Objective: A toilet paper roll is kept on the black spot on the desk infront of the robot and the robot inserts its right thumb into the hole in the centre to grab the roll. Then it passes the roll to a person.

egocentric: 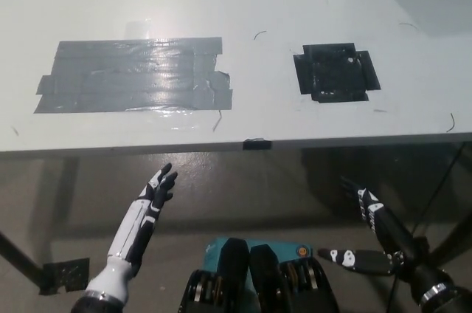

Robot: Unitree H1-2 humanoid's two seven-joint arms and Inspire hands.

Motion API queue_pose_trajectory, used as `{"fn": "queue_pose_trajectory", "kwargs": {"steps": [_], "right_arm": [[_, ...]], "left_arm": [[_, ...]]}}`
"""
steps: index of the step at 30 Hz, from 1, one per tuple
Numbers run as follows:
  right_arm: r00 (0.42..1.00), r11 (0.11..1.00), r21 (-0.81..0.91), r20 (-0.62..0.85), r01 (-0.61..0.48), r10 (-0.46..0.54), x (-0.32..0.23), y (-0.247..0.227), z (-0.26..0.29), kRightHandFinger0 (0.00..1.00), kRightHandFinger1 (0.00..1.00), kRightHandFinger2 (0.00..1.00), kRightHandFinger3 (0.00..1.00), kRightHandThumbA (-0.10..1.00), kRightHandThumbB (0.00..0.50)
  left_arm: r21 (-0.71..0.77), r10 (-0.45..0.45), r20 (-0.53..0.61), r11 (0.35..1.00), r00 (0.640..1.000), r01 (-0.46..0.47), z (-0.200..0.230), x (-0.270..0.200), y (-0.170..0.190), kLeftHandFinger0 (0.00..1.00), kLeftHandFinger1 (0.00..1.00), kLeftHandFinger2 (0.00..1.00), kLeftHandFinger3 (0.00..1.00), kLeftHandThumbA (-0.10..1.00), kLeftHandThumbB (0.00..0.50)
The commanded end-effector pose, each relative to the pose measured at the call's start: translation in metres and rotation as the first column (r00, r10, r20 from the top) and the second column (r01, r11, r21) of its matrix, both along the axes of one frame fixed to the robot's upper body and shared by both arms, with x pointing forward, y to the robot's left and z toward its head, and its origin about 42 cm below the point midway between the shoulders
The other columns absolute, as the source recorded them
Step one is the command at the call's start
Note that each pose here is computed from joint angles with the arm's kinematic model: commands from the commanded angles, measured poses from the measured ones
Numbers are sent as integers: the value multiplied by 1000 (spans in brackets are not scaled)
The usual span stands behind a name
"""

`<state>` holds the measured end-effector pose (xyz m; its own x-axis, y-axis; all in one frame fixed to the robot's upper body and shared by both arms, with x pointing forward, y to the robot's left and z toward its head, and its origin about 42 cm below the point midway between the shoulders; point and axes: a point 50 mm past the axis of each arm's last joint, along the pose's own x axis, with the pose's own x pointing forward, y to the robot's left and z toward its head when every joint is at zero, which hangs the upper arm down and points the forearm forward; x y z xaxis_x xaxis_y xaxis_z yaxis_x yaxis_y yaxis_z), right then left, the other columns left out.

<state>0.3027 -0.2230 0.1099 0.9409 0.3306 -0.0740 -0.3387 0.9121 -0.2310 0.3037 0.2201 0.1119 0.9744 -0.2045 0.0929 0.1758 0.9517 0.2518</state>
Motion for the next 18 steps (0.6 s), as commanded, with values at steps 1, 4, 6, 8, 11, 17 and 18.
{"fn": "queue_pose_trajectory", "kwargs": {"steps": [1,4,6,8,11,17,18], "right_arm": [[993,999,49,119,5,-11,-6,-2,4,1000,1000,1000,1000,927,237],[993,999,45,120,7,-13,-6,-1,2,1000,1000,1000,1000,921,227],[993,999,42,119,4,-9,-6,-1,2,1000,1000,1000,1000,924,229],[993,999,37,115,1,-5,-9,-1,0,1000,1000,1000,1000,926,225],[994,1000,31,113,-5,1,-9,0,-1,1000,1000,1000,1000,932,229],[993,999,29,114,-16,13,-5,4,1,1000,1000,1000,1000,932,239],[993,999,29,114,-17,13,-5,4,1,1000,1000,1000,1000,932,240]], "left_arm": [[-17,-21,61,1000,998,22,10,-8,-4,1000,1000,1000,1000,1000,175],[-19,-20,62,1000,998,21,10,-8,-3,1000,1000,1000,1000,1000,180],[-23,-17,64,1000,998,18,10,-8,-3,1000,1000,1000,1000,1000,174],[-23,-14,62,1000,998,16,8,-11,-3,1000,1000,1000,1000,1000,167],[-28,-12,57,1000,998,13,6,-14,-3,1000,1000,1000,1000,1000,160],[-23,-6,51,1000,999,7,5,-15,0,1000,1000,1000,1000,1000,164],[-23,-6,52,1000,999,8,5,-15,0,1000,1000,1000,1000,1000,161]]}}
